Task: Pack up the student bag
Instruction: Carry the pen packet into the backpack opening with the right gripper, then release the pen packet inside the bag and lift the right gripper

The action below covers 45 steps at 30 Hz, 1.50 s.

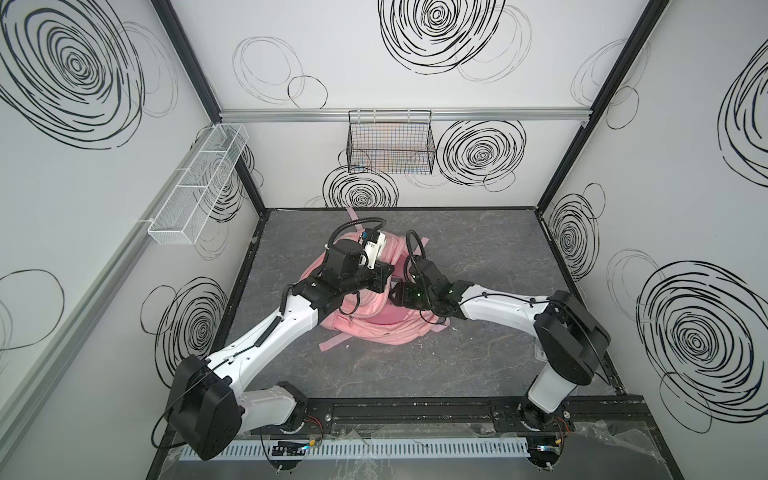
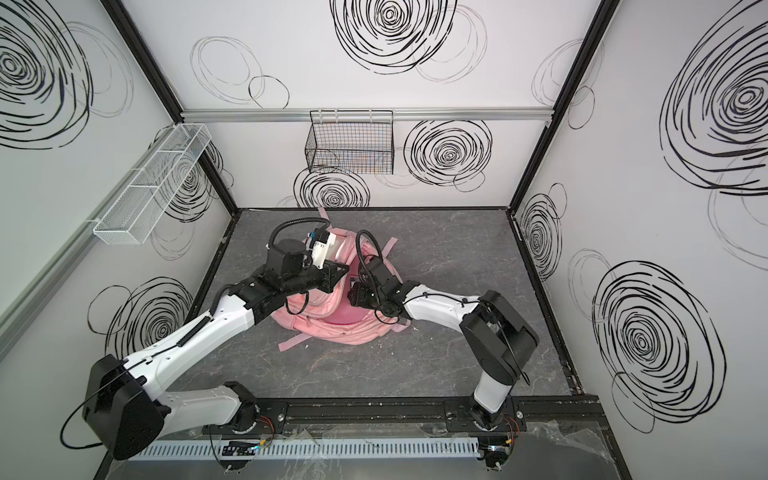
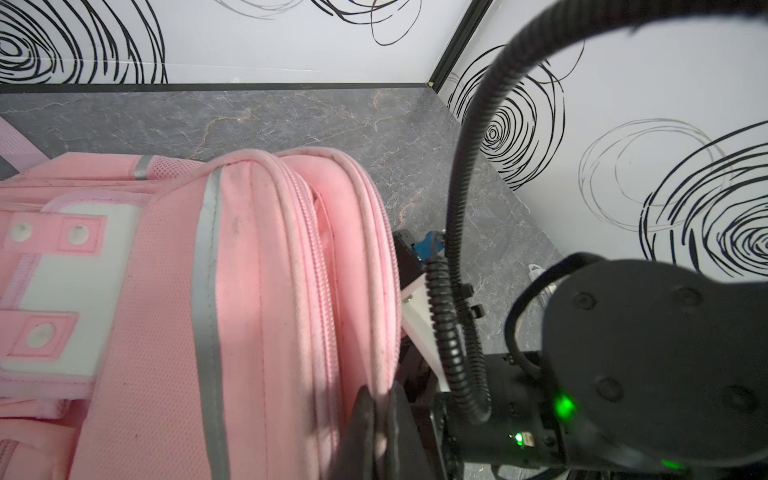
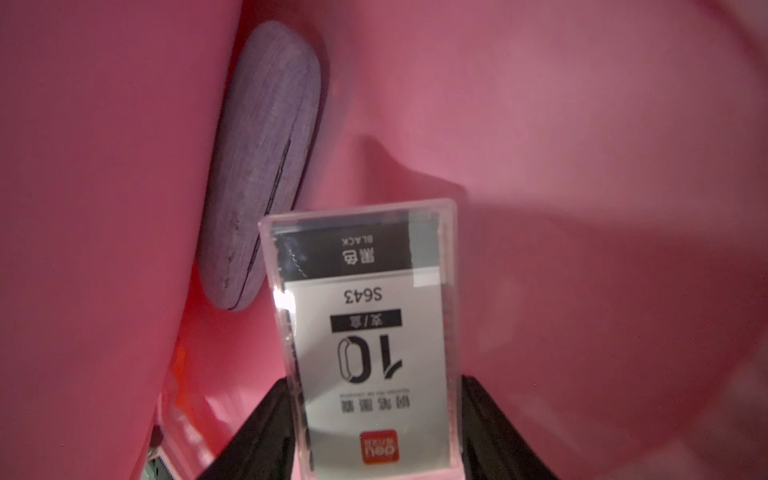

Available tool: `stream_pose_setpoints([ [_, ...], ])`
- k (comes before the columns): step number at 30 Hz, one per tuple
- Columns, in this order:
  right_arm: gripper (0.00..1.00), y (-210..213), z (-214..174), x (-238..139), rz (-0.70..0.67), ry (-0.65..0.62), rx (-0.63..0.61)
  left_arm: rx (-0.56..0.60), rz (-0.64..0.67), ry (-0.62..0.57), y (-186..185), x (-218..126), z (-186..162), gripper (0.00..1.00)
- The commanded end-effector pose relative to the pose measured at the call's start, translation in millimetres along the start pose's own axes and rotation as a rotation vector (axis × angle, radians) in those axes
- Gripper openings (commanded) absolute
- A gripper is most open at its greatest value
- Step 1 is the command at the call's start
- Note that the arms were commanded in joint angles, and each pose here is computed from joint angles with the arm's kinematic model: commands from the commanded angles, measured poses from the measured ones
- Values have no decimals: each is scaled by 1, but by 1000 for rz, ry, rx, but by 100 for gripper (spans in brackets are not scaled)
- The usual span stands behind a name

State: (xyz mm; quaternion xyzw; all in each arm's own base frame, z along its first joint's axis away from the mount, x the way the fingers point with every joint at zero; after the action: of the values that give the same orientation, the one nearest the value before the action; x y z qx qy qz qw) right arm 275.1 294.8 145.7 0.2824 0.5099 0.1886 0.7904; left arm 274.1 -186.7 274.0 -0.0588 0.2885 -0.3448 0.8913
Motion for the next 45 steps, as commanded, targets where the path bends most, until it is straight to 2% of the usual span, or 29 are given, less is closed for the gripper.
stream_pose_setpoints([
  [1, 48, 23, 15, 3, 132, -70, 19, 20, -6, -108, -2, -10, 17, 0],
  [7, 57, 25, 20, 6, 184, -109, 32, 18, -2, -104, -1, -8, 16, 0],
  [10, 71, 18, 19, 8, 146, -100, 55, 17, 4, -101, 0, -7, 15, 0],
  [15, 82, 12, 16, -2, 128, -105, 65, 17, 9, -97, 1, -6, 15, 0],
  [22, 80, 8, 11, -28, 100, -141, 44, 17, 13, -98, 1, -6, 15, 0],
  [27, 78, -4, 0, -61, 40, -220, -2, 9, 25, -96, 3, -4, 14, 0],
  [33, 73, -15, -7, -92, 37, -295, -39, 8, 35, -96, 5, -3, 13, 0],
  [39, 74, -23, -14, -118, 3, -353, -93, -11, 90, -100, 6, 7, 14, 0],
  [45, 72, -31, -25, -140, 19, -380, -119, -136, 88, -180, -9, 26, 23, 0],
])
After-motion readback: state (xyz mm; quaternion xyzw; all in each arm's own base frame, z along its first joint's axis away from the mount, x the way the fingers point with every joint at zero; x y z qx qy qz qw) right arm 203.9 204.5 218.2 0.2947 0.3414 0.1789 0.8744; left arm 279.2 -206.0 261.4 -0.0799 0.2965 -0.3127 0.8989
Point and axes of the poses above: each gripper's point midway between its finger pads, its own x axis out along the fingers, its own y axis along the line the jaws close on, z = x × y, the point moved 8 cm from there along -x, back along the fingers, and after that the axes turned 7 degrees about x, right-handed, at the moved point
